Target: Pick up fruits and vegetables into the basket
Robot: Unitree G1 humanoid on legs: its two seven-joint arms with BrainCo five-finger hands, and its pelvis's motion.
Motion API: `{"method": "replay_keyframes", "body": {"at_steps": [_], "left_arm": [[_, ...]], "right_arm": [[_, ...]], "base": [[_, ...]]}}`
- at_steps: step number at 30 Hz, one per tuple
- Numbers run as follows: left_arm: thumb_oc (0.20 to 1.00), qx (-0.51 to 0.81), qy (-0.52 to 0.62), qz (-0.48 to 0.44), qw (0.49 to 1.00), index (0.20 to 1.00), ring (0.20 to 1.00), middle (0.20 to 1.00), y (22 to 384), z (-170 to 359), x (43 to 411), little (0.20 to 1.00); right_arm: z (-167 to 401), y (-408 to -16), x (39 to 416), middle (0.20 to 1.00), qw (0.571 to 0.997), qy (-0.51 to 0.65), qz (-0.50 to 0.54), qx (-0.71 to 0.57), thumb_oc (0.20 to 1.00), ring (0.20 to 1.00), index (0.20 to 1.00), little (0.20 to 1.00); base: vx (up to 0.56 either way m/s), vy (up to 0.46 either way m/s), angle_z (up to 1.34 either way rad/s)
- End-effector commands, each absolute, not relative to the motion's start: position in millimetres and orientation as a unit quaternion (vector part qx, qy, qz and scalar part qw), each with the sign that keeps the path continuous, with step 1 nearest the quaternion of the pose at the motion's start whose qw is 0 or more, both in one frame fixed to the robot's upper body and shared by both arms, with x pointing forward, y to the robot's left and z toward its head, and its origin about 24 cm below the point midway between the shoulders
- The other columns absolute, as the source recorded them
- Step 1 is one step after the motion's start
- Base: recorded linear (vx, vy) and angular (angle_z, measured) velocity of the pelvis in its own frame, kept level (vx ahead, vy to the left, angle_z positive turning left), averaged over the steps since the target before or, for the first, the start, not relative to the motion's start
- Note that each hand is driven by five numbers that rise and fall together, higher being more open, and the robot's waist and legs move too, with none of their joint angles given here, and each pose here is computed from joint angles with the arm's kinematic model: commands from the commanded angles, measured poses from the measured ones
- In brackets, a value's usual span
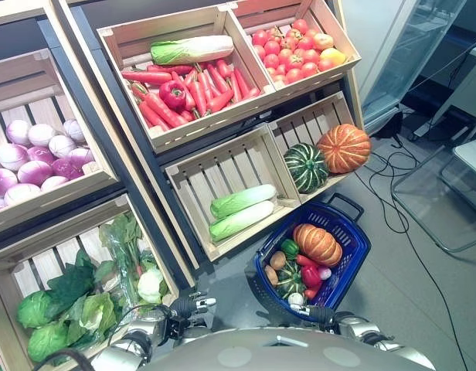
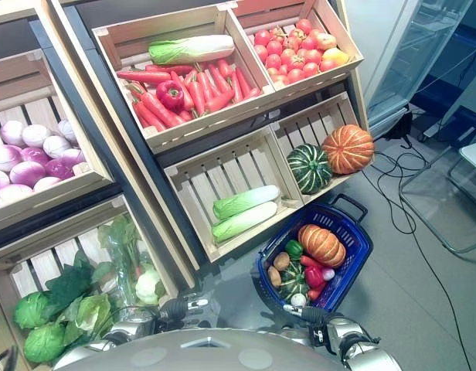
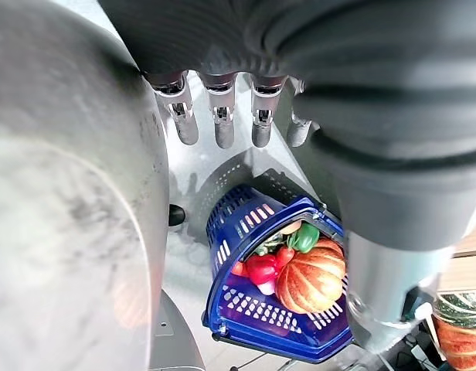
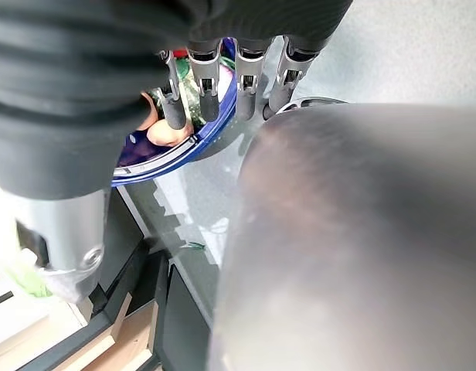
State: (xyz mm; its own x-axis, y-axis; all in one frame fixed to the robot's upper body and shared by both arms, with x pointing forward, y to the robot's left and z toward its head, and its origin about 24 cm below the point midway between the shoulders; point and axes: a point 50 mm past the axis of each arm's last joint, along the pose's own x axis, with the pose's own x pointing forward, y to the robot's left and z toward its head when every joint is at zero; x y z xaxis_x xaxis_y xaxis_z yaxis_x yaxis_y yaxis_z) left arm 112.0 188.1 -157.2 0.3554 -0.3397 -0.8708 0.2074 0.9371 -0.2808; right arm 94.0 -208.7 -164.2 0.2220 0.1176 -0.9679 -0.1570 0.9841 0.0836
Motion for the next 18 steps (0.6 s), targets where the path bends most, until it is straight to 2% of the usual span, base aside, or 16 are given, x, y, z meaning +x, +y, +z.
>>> {"method": "replay_keyframes", "body": {"at_steps": [1, 4, 6, 9, 13, 18], "left_arm": [[1.000, 0.001, 0.474, -0.181, 0.862, 1.000, 1.000, 1.000, 185, -148, 142, 1.000], [1.000, 0.023, 0.405, -0.171, 0.898, 1.000, 1.000, 1.000, 183, -134, 165, 1.000], [1.000, 0.028, 0.387, -0.170, 0.906, 1.000, 1.000, 1.000, 183, -129, 172, 1.000], [1.000, 0.035, 0.328, -0.168, 0.929, 1.000, 1.000, 1.000, 180, -114, 191, 1.000], [1.000, 0.034, 0.256, -0.168, 0.951, 1.000, 1.000, 1.000, 174, -96, 205, 1.000], [1.000, 0.091, 0.134, -0.133, 0.978, 1.000, 1.000, 1.000, 189, -50, 222, 1.000]], "right_arm": [[-165, -199, 104, 1.000, 0.792, 0.601, 0.102, -0.035, 1.000, 1.000, 1.000, 1.000], [-155, -202, 130, 1.000, 0.843, 0.533, 0.070, -0.005, 1.000, 1.000, 1.000, 1.000], [-151, -203, 138, 1.000, 0.856, 0.512, 0.064, 0.004, 1.000, 1.000, 1.000, 1.000], [-133, -205, 169, 1.000, 0.912, 0.407, 0.045, 0.013, 1.000, 1.000, 1.000, 1.000], [-115, -205, 190, 1.000, 0.946, 0.324, 0.022, 0.010, 1.000, 1.000, 1.000, 1.000], [-71, -199, 211, 1.000, 0.977, 0.212, 0.007, 0.025, 1.000, 1.000, 1.000, 1.000]], "base": [[0.00, 0.000, 0.00], [0.00, 0.000, 0.00], [0.00, -0.015, 0.00], [0.03, -0.014, 0.00], [0.05, 0.013, 0.01], [0.05, -0.080, 0.02]]}}
